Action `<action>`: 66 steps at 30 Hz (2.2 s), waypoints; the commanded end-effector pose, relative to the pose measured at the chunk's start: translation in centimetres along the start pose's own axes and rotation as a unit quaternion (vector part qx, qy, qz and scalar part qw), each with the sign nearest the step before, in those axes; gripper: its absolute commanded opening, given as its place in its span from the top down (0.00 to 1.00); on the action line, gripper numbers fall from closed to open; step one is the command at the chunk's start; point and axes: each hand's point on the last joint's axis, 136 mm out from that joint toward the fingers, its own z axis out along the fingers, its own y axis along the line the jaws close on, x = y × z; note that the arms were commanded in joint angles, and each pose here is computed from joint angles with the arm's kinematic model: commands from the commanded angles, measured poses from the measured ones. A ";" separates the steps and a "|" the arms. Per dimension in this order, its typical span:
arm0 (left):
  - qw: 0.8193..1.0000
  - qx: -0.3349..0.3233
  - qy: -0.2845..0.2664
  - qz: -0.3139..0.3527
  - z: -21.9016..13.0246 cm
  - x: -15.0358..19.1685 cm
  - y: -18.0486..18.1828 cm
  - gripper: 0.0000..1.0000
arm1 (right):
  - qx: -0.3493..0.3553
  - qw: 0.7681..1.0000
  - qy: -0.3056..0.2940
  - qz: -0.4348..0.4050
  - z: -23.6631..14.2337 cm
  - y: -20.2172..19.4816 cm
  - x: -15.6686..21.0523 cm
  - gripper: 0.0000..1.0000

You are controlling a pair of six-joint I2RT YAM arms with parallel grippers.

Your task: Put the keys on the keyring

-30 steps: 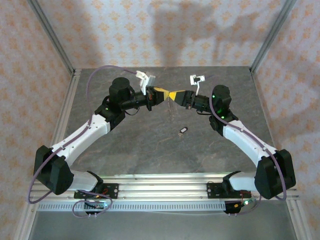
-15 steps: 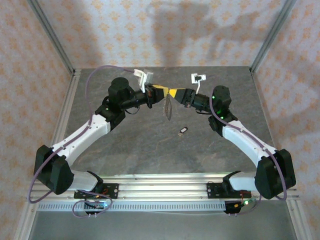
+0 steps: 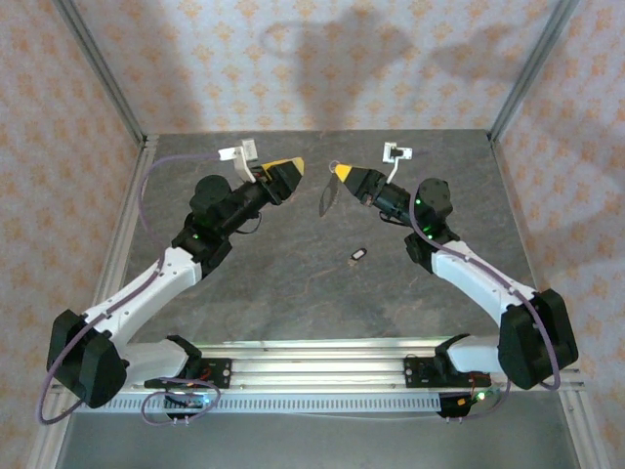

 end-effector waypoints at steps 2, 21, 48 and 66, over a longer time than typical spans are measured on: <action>0.998 0.046 -0.022 -0.027 0.5 -0.3 -1.9 0.43 | -0.049 0.997 -0.049 -0.023 0.2 2.7 -1.7 1.00; 0.991 0.124 -0.018 -0.044 1.7 0.3 -5.3 0.65 | -0.069 0.995 -0.071 -0.002 1.4 3.3 -1.3 1.00; 0.992 0.120 0.008 -0.037 3.3 1.8 -5.3 0.73 | -0.062 0.996 -0.059 0.004 1.7 2.6 -0.6 1.00; 0.994 0.108 0.001 -0.031 3.0 1.7 -4.8 0.75 | -0.052 0.997 -0.053 0.005 1.7 1.9 -0.1 1.00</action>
